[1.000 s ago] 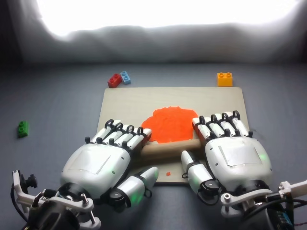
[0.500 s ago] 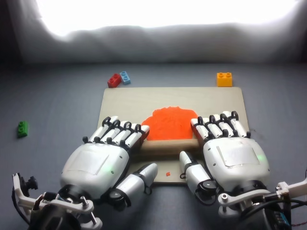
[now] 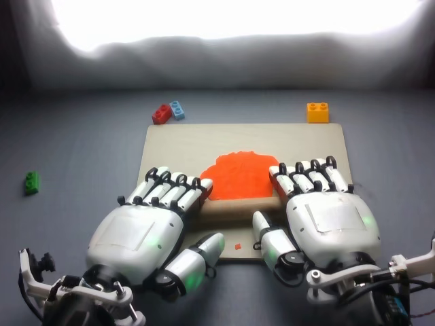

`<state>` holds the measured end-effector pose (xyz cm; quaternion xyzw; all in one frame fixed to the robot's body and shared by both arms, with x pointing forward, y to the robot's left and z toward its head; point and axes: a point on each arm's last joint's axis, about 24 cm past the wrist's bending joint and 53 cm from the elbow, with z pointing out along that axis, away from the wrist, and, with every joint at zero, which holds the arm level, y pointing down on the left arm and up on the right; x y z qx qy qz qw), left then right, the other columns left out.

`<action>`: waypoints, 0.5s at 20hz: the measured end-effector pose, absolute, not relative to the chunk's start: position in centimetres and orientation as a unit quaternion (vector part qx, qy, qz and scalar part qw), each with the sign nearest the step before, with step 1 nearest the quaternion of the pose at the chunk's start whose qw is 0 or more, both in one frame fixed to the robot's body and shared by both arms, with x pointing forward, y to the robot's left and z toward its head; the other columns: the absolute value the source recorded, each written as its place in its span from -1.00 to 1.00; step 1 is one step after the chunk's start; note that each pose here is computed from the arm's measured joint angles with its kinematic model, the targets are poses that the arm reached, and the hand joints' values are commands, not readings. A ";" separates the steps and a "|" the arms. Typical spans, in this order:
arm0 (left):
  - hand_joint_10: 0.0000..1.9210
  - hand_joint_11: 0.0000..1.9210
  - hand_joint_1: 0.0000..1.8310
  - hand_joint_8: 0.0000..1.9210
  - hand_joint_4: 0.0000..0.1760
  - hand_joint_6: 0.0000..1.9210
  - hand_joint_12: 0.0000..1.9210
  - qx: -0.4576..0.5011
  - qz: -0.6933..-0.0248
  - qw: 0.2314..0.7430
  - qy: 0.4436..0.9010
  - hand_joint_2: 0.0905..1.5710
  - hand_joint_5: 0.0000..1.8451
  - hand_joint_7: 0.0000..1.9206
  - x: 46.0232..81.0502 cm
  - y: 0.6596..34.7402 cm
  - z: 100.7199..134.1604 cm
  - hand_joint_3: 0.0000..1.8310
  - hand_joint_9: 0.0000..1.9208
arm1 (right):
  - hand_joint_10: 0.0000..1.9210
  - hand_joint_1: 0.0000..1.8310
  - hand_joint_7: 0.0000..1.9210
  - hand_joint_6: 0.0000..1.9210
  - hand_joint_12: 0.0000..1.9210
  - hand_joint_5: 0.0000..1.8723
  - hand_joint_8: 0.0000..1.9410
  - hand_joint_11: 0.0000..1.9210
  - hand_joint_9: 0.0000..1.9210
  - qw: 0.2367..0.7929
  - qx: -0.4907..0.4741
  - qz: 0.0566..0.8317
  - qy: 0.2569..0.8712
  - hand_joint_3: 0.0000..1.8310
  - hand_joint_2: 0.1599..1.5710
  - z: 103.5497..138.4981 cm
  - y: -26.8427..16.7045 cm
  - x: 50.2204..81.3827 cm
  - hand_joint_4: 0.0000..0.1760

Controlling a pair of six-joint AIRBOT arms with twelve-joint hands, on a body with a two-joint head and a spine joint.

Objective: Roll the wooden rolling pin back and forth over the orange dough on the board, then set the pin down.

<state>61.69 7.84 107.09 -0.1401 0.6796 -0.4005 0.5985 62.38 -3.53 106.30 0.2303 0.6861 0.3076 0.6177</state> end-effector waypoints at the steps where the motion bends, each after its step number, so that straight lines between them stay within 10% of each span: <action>1: -1.00 -1.00 -1.00 -1.00 -1.00 -1.00 -0.92 -0.144 -0.403 0.595 0.680 0.91 -0.79 -0.79 61.5 7.7 107.0 -1.00 -0.87 | -1.00 -1.00 -0.68 -0.99 -0.67 -0.68 -1.00 -1.00 -0.79 0.618 0.231 0.308 0.685 -0.95 1.00 106.4 -3.5 62.4 -1.00; 10: -1.00 -1.00 -1.00 -1.00 -1.00 -1.00 -0.94 -0.143 -0.408 0.590 0.682 0.92 -0.79 -0.79 61.1 7.2 107.1 -1.00 -0.89 | -0.99 -1.00 -0.73 -1.00 -0.89 -0.75 -0.99 -1.00 -0.82 0.619 0.231 0.307 0.685 -0.96 1.00 106.4 -3.7 62.5 -1.00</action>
